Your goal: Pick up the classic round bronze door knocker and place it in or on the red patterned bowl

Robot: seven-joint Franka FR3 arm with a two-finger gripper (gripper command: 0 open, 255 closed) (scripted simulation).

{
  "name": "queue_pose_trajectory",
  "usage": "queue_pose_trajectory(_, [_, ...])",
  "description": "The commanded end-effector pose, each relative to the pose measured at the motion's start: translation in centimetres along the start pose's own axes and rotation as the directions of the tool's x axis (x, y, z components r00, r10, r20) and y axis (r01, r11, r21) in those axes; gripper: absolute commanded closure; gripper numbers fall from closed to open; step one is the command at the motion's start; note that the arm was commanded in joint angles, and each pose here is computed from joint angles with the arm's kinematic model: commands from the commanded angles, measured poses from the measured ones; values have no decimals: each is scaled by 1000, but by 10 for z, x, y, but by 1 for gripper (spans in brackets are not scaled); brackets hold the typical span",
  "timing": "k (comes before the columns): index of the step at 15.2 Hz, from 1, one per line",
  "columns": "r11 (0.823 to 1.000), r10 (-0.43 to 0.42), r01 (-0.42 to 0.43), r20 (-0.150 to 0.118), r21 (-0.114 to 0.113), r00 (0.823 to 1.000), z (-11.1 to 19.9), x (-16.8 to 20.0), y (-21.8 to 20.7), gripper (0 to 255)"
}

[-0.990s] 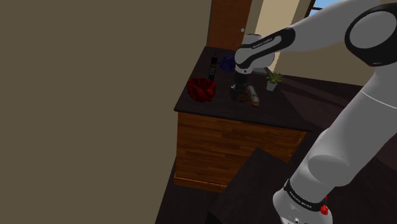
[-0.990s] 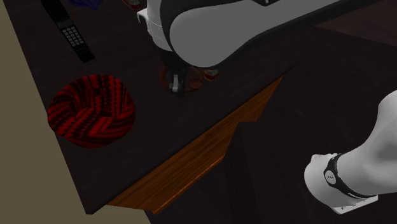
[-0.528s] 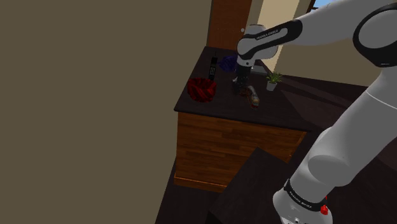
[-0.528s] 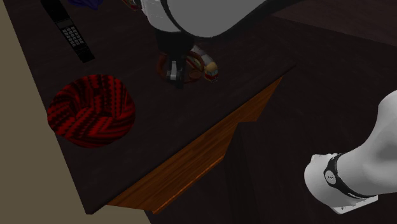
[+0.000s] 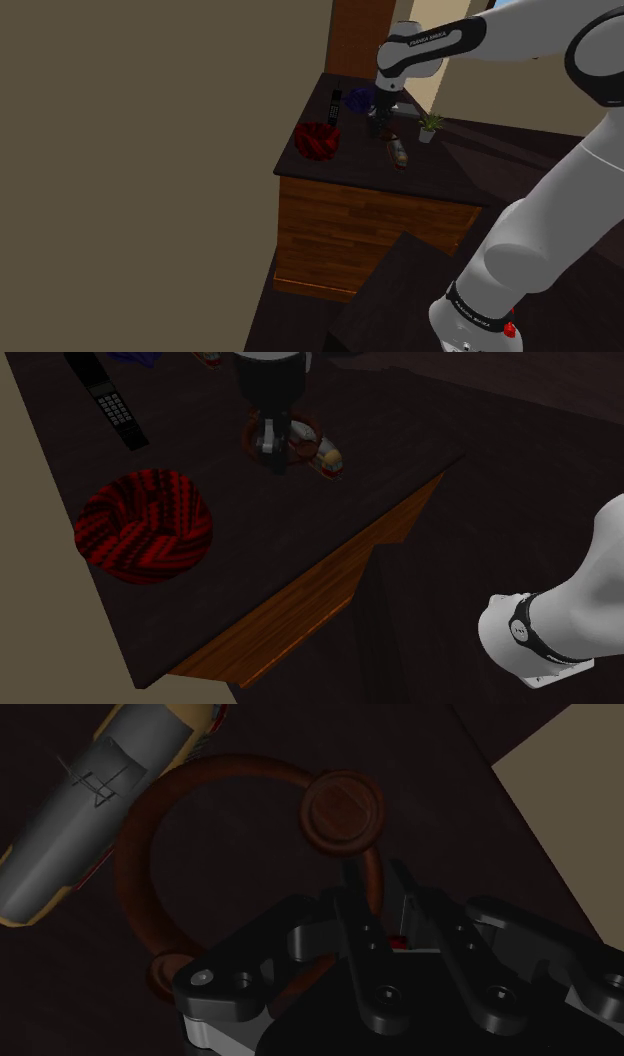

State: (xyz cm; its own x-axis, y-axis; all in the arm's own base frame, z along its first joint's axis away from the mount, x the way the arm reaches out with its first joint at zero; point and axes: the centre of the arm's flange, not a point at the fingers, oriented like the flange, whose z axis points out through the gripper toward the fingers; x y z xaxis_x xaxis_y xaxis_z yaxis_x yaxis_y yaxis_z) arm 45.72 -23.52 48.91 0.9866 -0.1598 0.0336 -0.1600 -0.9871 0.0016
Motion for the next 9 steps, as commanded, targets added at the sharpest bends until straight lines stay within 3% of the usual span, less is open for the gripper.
queue_pose_trajectory(1, [1000, 0, 0, 0, 0, 1000, -10, 0, 0, 255])
queue_pose_trajectory(6, [1000, 0, 0, 0, 0, 1000, -35, 1, 0, 255])
queue_pose_trajectory(9, [1000, 0, 0, 0, 0, 1000, -33, 35, -21, 255])
